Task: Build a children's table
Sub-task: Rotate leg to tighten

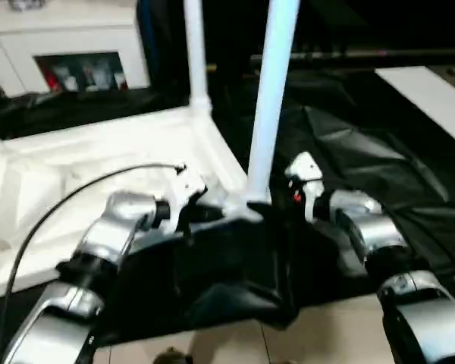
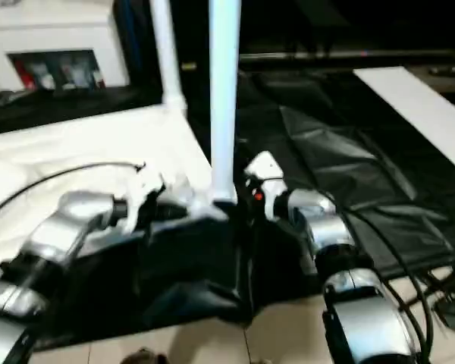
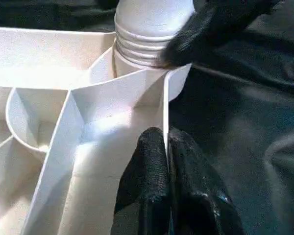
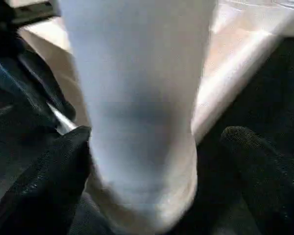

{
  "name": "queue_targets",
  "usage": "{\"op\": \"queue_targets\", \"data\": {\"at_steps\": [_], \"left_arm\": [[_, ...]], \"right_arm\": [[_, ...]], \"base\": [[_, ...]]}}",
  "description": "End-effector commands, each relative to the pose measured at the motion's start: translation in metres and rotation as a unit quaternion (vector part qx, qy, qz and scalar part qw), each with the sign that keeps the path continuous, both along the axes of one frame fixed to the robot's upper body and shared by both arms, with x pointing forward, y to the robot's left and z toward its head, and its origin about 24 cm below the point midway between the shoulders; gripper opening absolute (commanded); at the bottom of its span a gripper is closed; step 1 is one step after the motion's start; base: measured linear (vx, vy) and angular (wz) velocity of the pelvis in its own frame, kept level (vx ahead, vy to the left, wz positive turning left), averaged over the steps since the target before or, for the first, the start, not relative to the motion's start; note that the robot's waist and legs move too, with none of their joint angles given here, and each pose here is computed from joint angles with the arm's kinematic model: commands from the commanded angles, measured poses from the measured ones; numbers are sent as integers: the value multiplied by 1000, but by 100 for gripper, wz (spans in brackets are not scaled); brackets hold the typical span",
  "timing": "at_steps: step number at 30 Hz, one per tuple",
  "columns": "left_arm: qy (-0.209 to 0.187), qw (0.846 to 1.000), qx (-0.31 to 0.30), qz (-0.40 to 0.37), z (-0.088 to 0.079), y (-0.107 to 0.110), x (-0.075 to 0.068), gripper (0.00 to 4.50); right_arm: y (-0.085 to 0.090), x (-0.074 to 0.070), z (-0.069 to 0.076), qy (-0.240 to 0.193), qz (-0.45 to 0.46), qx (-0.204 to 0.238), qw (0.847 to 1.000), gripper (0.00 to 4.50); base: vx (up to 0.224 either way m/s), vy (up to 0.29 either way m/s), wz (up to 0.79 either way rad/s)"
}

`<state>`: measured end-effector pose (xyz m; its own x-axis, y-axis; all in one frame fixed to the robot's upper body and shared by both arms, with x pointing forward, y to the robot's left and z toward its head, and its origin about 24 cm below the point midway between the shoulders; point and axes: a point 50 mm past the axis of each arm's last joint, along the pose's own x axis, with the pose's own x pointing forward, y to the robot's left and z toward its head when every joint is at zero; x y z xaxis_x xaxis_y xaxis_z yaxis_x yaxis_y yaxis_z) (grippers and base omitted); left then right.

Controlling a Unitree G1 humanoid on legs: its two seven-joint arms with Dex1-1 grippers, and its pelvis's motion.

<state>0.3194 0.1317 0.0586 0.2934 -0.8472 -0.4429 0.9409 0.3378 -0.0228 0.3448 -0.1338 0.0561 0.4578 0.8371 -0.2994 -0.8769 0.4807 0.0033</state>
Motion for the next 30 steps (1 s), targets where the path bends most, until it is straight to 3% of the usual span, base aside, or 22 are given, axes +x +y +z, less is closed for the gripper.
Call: {"op": "queue_targets", "data": {"at_steps": [1, 11, 16, 17, 30], "left_arm": [[-24, 997, -45, -55, 19, -16, -2, 0], [-20, 997, -41, -55, 20, -15, -5, 0], [-20, 998, -39, -52, 20, -13, -6, 0], [-20, 998, -38, -52, 20, -13, -6, 0], [-18, 998, -36, -44, 20, -12, -6, 0]], "right_arm": [[-1, -1, 6, -8, 8, 8, 1000, 446], [6, -6, 1, 10, 32, 10, 999, 430], [7, -7, 0, 13, 34, 10, 999, 383], [7, -7, 0, 13, 34, 10, 999, 357], [8, -8, -4, 19, 22, 17, 999, 276]], "base": [[0, 0, 0], [0, 0, 0], [0, 0, 0], [0, 0, 0], [0, 0, 0]]}}
